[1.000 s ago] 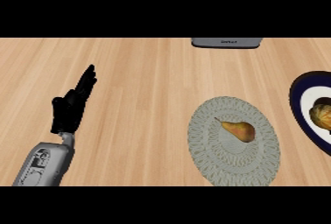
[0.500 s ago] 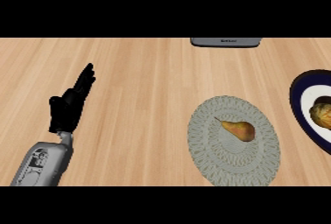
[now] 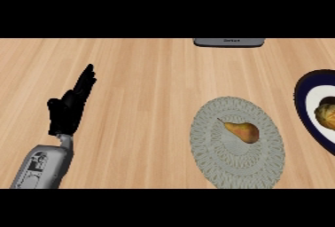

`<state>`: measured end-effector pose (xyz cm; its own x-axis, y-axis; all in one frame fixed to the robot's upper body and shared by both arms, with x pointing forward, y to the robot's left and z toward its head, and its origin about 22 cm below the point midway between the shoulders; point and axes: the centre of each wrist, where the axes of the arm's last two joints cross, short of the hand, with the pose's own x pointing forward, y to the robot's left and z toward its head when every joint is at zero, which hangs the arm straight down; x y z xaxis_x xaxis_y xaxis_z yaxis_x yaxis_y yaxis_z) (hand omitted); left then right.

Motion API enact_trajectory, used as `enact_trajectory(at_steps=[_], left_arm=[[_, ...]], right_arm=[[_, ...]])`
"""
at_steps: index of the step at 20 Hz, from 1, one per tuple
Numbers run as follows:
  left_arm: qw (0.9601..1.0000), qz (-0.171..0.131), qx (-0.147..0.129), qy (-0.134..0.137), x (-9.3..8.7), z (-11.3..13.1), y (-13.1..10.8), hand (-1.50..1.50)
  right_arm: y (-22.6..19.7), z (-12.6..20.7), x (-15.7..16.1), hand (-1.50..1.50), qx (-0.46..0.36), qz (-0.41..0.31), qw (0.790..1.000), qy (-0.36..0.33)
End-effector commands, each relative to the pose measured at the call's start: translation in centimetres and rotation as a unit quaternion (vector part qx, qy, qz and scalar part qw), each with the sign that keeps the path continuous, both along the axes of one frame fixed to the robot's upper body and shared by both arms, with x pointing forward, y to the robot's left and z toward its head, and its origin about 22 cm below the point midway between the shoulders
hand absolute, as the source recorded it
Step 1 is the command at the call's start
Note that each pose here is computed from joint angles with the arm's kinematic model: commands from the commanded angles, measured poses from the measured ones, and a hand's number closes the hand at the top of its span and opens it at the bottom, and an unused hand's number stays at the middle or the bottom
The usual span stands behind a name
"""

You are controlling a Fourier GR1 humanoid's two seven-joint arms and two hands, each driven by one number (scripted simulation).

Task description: Pick the squash from the placemat and place it in the plate

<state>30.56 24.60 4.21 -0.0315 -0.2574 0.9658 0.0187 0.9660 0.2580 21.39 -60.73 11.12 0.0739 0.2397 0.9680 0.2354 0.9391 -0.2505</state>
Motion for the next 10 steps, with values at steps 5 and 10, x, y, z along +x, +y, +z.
enact_trajectory(at_steps=[5,10], left_arm=[[0.9999,0.004,-0.009,-0.003,0.2,0.0,-0.2,0.0],[1.0,0.003,0.001,0.002,0.1,0.0,0.5,0.0]], right_arm=[[-0.7,-0.3,-1.7,-1.5,0.029,0.047,0.998,-0.026],[-1.1,-0.1,-2.5,-1.5,0.03,0.038,0.999,-0.022]])
